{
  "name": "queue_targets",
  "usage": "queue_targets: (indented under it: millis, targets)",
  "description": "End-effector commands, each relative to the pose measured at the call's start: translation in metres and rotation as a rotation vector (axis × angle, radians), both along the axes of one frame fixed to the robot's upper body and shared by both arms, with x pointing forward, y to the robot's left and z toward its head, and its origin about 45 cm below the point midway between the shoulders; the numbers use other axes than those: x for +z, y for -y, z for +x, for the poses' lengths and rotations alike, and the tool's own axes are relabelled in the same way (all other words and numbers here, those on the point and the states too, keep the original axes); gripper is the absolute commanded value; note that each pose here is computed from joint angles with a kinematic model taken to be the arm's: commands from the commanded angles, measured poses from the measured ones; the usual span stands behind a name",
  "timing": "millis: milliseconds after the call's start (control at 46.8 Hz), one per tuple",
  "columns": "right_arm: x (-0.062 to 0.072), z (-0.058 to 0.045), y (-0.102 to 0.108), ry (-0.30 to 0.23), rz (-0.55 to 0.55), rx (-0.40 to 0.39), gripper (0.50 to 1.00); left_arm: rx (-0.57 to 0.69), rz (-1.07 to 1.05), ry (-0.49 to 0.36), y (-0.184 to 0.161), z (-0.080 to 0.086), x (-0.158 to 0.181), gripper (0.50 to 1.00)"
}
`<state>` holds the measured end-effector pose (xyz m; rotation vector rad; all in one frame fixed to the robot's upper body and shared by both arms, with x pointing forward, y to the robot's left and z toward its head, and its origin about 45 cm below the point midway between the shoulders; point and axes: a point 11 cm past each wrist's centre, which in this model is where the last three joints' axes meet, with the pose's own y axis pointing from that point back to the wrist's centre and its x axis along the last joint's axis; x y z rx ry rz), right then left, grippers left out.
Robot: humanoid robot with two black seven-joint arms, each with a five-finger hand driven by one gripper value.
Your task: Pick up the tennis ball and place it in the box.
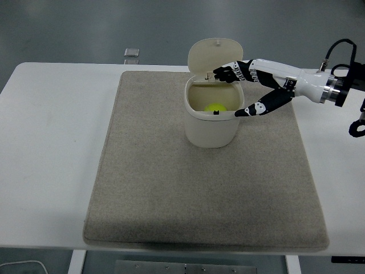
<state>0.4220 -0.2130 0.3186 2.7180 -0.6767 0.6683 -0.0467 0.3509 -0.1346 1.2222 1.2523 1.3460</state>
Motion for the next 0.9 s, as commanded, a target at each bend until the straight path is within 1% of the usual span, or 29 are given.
queue_targets:
  millis: [0,64,150,235,299,406,427,513,598,684,748,876]
  targets:
    - [0.004,-0.001,0.011,-0.046,0.033,-0.005,0.901,0.0,0.0,-0.002,0.0,0.0,0.0,0.992]
    - [0.005,0.003,0.021,-0.067,0.059,-0.037,0.901,0.001,0.0,0.0,0.0,0.0,0.0,0.992]
    - [0.001,0.012,0.039,-0.108,0.093,-0.109,0.901,0.0,0.0,0.0,0.0,0.0,0.0,0.992]
    - [-0.006,0.022,0.062,-0.161,0.133,-0.205,0.901,0.001,0.0,0.0,0.0,0.0,0.0,0.992]
    - [-0.012,0.029,0.079,-0.203,0.185,-0.276,0.901,0.0,0.0,0.0,0.0,0.0,0.0,0.992]
    - [-0.023,0.038,0.103,-0.266,0.255,-0.382,0.901,-0.001,0.0,0.001,0.0,0.001,0.0,0.992]
    - [-0.026,0.039,0.105,-0.277,0.269,-0.396,0.901,0.001,-0.001,0.002,0.0,0.001,0.0,0.992]
    - [-0.036,0.044,0.102,-0.313,0.314,-0.423,0.901,0.0,0.0,0.0,0.0,0.0,0.0,0.992]
    - [-0.041,0.048,0.102,-0.326,0.335,-0.444,0.901,-0.001,0.0,0.001,0.0,0.001,0.0,0.992]
    - [-0.048,0.051,0.095,-0.35,0.351,-0.456,0.899,-0.002,0.0,0.001,0.0,0.001,0.0,0.992]
    - [-0.055,0.054,0.091,-0.372,0.368,-0.496,0.899,0.0,0.0,0.0,0.0,0.0,0.0,0.992]
    - [-0.063,0.06,0.088,-0.426,0.435,-0.577,0.899,0.001,0.0,0.0,0.0,0.0,0.0,0.992]
